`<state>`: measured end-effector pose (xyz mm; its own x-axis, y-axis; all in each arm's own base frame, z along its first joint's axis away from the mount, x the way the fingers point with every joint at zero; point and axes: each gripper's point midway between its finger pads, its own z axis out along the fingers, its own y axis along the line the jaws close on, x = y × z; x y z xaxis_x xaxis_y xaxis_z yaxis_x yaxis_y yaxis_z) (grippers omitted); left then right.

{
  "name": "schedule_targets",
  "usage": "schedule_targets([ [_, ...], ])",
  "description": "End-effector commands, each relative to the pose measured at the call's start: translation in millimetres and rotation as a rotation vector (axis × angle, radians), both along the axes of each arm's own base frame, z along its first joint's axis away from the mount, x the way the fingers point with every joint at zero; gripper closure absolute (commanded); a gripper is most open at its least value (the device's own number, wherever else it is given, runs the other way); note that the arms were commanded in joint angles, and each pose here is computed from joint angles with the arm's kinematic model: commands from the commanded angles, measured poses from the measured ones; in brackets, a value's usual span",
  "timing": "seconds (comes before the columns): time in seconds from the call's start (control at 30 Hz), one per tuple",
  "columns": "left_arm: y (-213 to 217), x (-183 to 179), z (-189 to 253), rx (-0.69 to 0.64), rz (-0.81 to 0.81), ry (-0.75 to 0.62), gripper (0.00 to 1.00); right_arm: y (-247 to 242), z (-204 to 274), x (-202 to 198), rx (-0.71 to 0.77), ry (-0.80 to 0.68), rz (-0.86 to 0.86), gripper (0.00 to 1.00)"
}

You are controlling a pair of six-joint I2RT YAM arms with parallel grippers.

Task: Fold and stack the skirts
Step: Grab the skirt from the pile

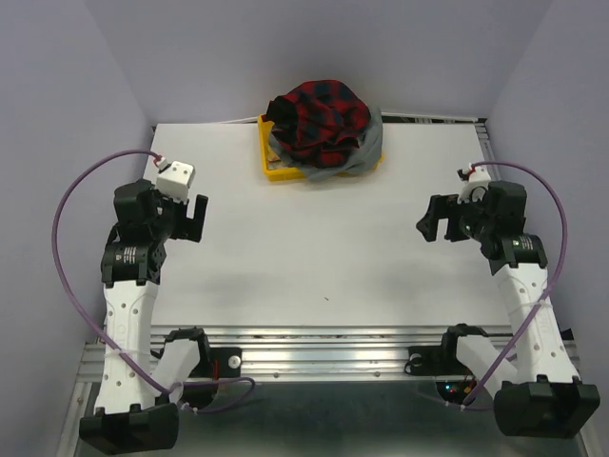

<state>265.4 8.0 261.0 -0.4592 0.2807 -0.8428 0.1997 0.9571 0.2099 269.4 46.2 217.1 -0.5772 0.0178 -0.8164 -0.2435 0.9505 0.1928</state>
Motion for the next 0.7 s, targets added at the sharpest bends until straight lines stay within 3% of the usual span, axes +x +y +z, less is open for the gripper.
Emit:
schedule_targets([
  [0.0,-5,9,18,0.004,-0.043,-0.055,0.01,18,38,22,0.067,-0.124,0.086,0.00],
  [0.17,-25,15,11,-0.067,-0.139,0.016,0.01,32,75,59,0.103,-0.236,0.167,0.00],
  [0.3,-38,23,17,-0.119,-0.190,0.027,0.01,50,89,115,0.030,-0.259,0.217,0.00],
  [0.47,-49,38,18,-0.199,-0.215,0.046,0.01,96,113,172,-0.199,-0.399,0.296,0.00],
  [0.53,-52,43,18,-0.225,-0.217,0.053,0.01,125,81,191,-0.296,-0.339,0.388,0.00],
  [0.57,-53,45,18,-0.232,-0.220,0.055,0.01,136,96,200,-0.321,-0.372,0.406,0.00],
  [0.67,-58,49,20,-0.257,-0.237,0.062,0.01,167,68,220,-0.410,-0.364,0.466,0.00],
])
